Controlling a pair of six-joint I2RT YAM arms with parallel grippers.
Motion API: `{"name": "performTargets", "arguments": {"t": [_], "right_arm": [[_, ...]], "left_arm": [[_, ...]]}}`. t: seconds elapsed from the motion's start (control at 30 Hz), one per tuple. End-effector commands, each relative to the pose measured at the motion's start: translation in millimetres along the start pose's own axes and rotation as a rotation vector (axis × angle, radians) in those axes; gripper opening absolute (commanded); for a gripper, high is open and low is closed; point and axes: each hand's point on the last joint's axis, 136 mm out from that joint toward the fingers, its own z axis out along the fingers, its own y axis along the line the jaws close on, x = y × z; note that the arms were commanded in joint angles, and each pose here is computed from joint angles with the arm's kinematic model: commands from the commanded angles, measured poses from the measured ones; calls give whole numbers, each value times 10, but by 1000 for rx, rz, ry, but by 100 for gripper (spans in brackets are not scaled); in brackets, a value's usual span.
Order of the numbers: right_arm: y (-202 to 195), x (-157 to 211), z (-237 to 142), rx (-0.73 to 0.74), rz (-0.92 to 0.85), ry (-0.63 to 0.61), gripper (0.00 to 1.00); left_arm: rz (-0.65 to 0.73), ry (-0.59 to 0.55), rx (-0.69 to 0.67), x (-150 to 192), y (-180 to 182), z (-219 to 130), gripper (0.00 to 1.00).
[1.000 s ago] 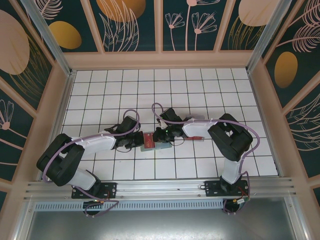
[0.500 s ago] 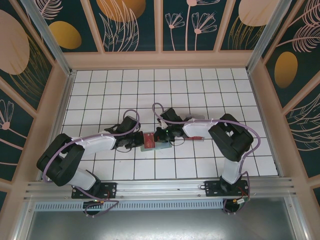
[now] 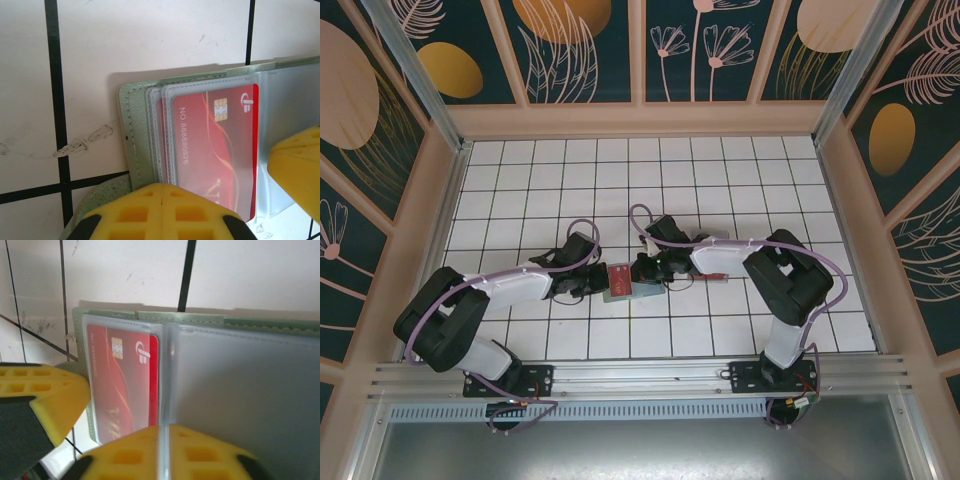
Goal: Take the credit cards out of the card holder
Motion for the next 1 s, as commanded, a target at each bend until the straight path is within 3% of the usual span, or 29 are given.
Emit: {"name": "performTargets", "arguments": {"t": [0.0,0.43,0.97], "right_arm": [[4,-59,-119,20,-23,-40,16],[-271,-47,-172,135,-8,-67,16],[-308,23,-78,125,17,-40,15]], "left_arm": [[7,19,-20,17,8,-36,4],[35,-1,10,-111,-160,-113,9],[38,55,-9,35,-73,68,8]]}}
